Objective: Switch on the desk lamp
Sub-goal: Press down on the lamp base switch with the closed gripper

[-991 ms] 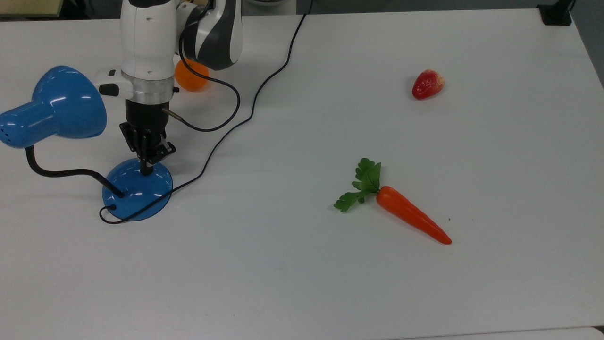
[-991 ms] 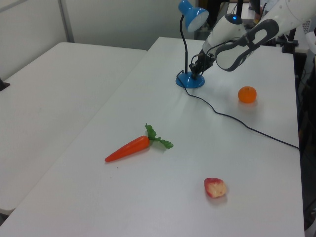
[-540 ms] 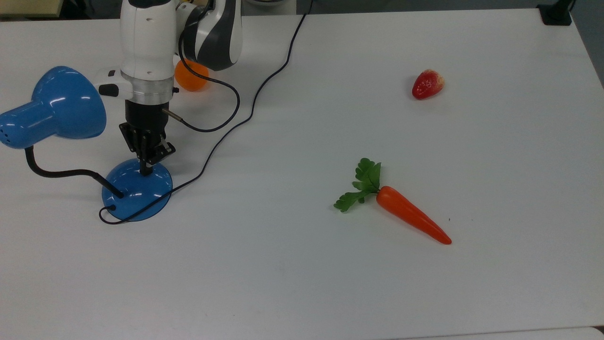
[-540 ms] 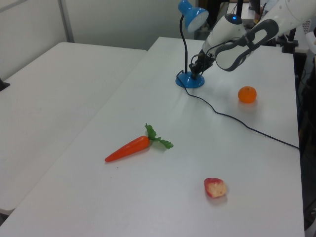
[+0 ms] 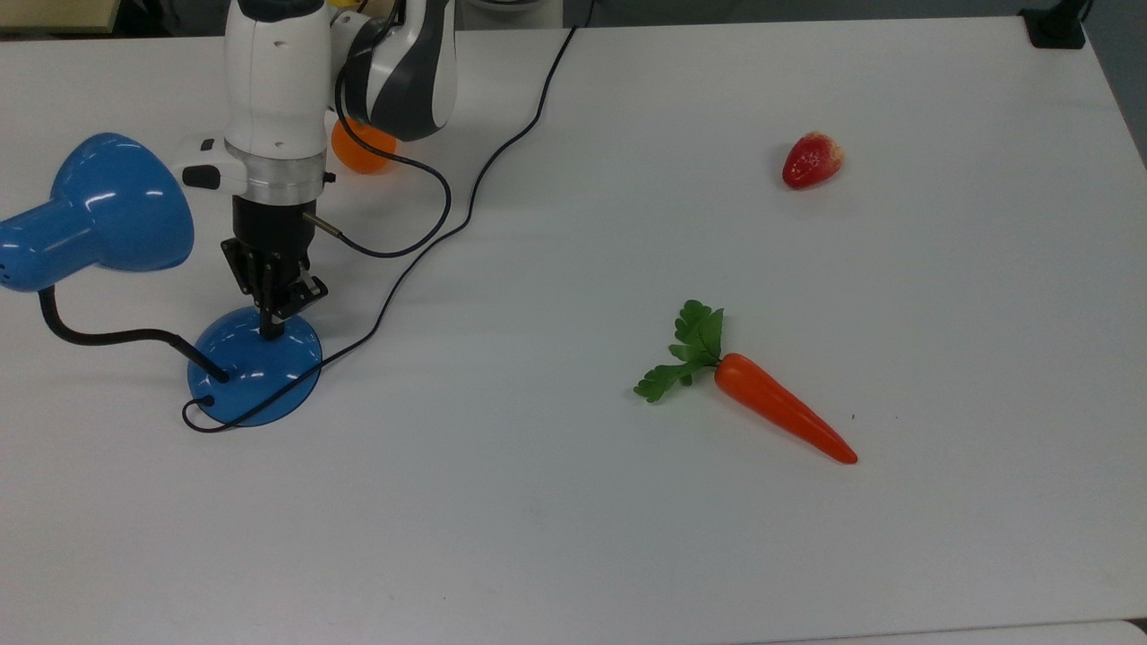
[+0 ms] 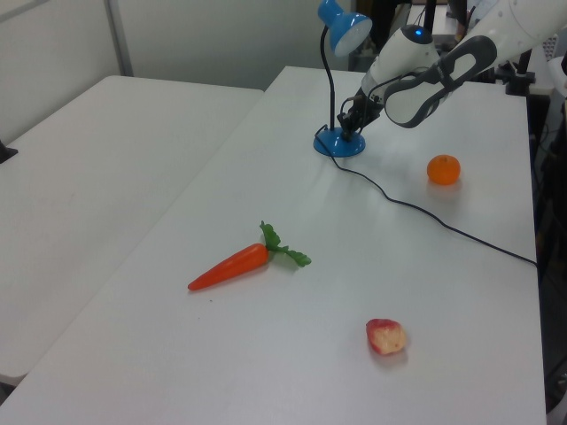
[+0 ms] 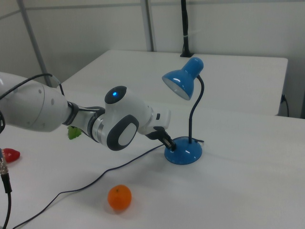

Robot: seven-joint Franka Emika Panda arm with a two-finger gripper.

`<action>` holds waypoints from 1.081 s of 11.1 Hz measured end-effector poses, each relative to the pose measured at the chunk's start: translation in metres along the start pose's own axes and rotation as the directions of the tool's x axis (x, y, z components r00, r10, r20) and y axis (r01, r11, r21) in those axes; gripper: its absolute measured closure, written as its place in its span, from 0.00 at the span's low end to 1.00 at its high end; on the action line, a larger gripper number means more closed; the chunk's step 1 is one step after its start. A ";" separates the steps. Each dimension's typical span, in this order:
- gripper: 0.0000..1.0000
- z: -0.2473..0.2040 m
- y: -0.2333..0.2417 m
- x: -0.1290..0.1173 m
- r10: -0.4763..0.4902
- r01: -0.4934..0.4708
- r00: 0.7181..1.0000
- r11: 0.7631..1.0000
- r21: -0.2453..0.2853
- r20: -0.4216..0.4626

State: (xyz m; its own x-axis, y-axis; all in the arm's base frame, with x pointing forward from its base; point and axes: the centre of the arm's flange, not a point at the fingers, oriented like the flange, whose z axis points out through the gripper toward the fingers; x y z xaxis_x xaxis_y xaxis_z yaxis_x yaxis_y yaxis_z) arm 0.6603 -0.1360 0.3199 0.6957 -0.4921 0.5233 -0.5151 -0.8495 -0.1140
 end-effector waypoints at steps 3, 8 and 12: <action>0.98 0.005 -0.004 0.005 -0.006 0.006 1.000 1.000 0.000 -0.009; 0.98 0.008 -0.006 0.009 0.035 -0.035 0.999 0.999 0.001 -0.016; 0.98 0.007 -0.006 0.011 0.051 -0.051 0.999 0.999 -0.005 -0.004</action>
State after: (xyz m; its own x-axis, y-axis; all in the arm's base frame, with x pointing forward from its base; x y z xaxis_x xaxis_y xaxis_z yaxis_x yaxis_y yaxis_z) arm 0.6751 -0.1375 0.3203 0.6665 -0.5344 0.5199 -0.5525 -0.8222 -0.1368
